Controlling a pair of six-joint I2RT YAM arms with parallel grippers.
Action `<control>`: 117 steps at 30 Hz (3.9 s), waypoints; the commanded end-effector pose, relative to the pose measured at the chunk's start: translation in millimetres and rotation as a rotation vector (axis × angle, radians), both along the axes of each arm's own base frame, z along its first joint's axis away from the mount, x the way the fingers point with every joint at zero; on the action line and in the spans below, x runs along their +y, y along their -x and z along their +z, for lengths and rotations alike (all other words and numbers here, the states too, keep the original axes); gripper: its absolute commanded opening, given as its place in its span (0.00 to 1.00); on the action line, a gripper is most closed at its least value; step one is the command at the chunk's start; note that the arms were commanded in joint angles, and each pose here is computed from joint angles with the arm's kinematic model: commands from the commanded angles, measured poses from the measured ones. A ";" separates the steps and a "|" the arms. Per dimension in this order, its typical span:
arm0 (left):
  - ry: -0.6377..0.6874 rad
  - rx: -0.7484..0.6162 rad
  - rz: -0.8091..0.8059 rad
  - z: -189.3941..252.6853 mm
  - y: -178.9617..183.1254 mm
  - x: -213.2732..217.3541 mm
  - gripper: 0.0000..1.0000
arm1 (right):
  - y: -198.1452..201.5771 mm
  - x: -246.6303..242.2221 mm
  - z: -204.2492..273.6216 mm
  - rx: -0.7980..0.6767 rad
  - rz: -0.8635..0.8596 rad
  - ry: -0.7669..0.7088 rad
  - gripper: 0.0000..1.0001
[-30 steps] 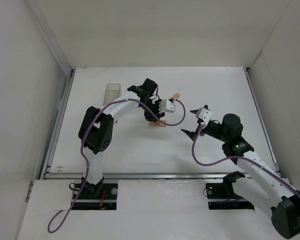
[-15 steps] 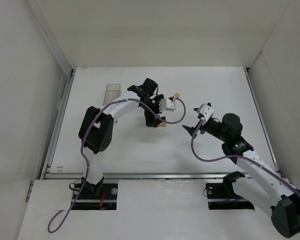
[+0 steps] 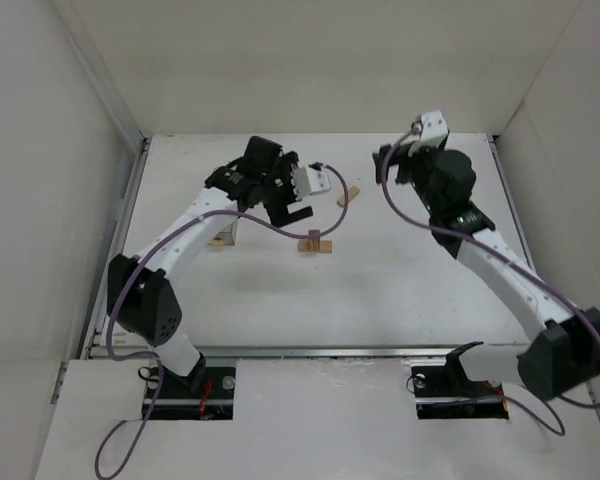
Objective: Build the wood block tower
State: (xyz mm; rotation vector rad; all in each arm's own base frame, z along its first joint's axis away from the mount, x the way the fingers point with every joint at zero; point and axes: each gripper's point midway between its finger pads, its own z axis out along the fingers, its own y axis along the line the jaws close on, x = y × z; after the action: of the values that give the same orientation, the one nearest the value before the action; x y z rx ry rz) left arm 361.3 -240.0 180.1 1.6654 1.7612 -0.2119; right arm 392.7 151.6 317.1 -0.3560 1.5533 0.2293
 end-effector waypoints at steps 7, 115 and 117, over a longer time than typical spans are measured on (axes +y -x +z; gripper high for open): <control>0.351 -0.358 1.088 118.9 -93.1 144.4 1.00 | -120.0 -49.1 9.4 0.162 -0.826 -0.109 1.00; 0.396 -0.289 1.465 54.0 -36.0 248.0 1.00 | 44.1 160.5 -179.3 0.554 1.036 0.977 0.00; 0.396 -0.289 1.465 54.0 -36.0 248.0 1.00 | 44.1 160.5 -179.3 0.554 1.036 0.977 0.00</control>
State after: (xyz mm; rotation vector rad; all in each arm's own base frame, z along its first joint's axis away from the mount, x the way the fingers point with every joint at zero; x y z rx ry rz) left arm 399.0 6.2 214.2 -0.0616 2.1163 0.3473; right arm 355.2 308.0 132.6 -1.9888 1.8437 0.3140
